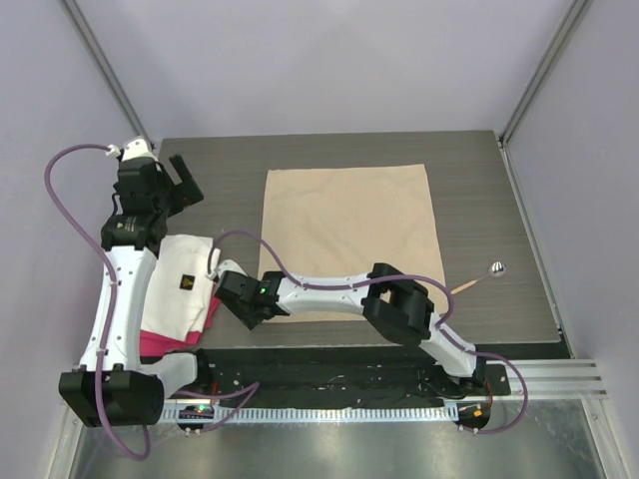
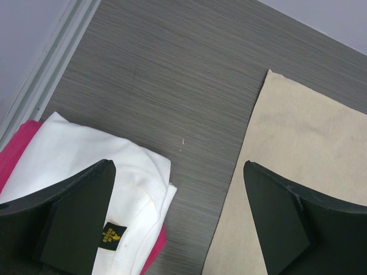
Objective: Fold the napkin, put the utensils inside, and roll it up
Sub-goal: Fold the napkin at the center of the board.
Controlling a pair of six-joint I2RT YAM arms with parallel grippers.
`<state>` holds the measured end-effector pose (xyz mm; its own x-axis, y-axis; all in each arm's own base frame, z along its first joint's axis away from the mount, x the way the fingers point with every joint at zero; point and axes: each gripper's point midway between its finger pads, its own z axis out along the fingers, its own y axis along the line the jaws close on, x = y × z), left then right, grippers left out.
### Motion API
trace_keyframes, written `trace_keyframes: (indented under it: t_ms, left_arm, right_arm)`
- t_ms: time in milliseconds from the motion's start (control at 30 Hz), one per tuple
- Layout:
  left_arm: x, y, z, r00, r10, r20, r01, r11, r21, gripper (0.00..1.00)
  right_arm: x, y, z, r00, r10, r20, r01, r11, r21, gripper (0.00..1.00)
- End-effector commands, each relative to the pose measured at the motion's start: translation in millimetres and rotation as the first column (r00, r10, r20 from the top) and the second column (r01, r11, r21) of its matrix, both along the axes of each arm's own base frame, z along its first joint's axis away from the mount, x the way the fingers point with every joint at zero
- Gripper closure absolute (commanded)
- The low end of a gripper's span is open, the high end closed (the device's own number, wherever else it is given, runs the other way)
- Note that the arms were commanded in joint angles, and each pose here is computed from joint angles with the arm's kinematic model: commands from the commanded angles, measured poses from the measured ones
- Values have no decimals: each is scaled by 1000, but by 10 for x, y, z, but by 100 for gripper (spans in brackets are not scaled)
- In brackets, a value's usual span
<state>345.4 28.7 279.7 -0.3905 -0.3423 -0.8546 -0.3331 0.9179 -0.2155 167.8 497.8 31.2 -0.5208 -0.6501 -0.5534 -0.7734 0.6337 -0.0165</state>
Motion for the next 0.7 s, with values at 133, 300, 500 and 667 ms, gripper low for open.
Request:
trace_keyframes:
  t_ms: [133, 300, 500, 667]
  left_arm:
    - [-7, 70, 235, 997, 25, 72, -27, 999, 27, 0]
    - [-15, 64, 250, 997, 24, 77, -26, 999, 26, 0]
    - [-18, 58, 271, 996, 22, 85, -24, 999, 23, 0]
    - [-14, 50, 266, 996, 18, 83, -20, 1000, 21, 0]
  right_arm:
    - [-24, 59, 91, 1000, -22, -21, 23, 999, 33, 57]
    - [-75, 45, 53, 1000, -13, -17, 14, 1000, 24, 58]
    - [-65, -38, -69, 999, -38, -18, 38, 999, -7, 58]
    - [-84, -81, -116, 999, -44, -19, 43, 999, -22, 58]
